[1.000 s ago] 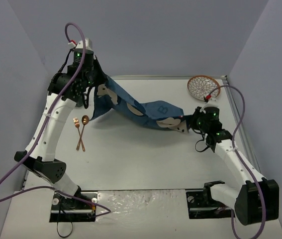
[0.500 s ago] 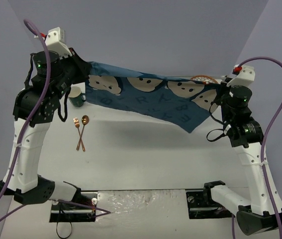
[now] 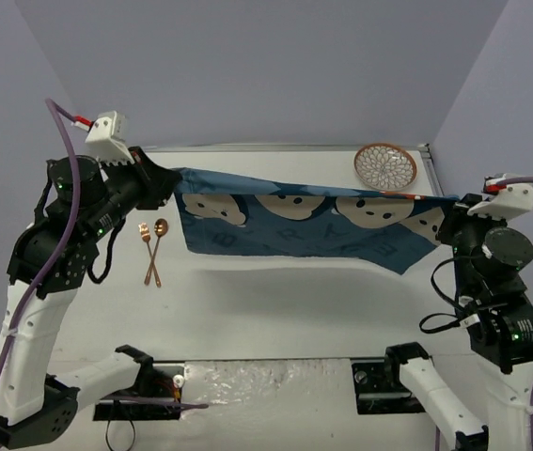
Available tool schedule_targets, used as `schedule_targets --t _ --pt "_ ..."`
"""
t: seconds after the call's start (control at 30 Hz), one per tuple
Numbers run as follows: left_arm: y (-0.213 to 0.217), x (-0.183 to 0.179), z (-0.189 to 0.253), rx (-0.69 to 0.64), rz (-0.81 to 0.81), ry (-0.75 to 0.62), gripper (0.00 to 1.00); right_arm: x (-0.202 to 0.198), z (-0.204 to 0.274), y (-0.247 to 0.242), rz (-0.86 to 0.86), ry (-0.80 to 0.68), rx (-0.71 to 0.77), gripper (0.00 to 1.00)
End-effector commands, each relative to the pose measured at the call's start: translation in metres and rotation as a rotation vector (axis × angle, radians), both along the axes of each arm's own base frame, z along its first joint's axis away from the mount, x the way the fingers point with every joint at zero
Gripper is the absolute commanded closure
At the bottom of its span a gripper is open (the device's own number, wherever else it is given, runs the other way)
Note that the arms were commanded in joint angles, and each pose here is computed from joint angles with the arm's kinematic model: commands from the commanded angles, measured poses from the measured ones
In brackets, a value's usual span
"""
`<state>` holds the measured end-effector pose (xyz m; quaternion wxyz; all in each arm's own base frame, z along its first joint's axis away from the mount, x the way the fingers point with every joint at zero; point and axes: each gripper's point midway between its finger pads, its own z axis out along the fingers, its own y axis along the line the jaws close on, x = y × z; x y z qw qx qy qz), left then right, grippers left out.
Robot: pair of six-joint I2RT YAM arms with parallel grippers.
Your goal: Set the dinner table for one person
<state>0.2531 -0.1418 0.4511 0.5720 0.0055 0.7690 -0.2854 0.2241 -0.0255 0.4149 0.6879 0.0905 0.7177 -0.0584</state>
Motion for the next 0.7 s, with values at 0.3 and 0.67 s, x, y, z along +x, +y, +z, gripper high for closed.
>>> schedule_targets --t 0.3,0.67 --pt "-0.005 -0.018 -0.017 -0.134 -0.015 0.050 1.00 -0.003 0.004 -0.023 -0.150 0.043 0.026 1.00" --pt "-0.027 0.102 -0.217 -0.058 0.232 0.450 1.00 0.131 -0.134 -0.015 -0.211 0.358 -0.002 1.00"
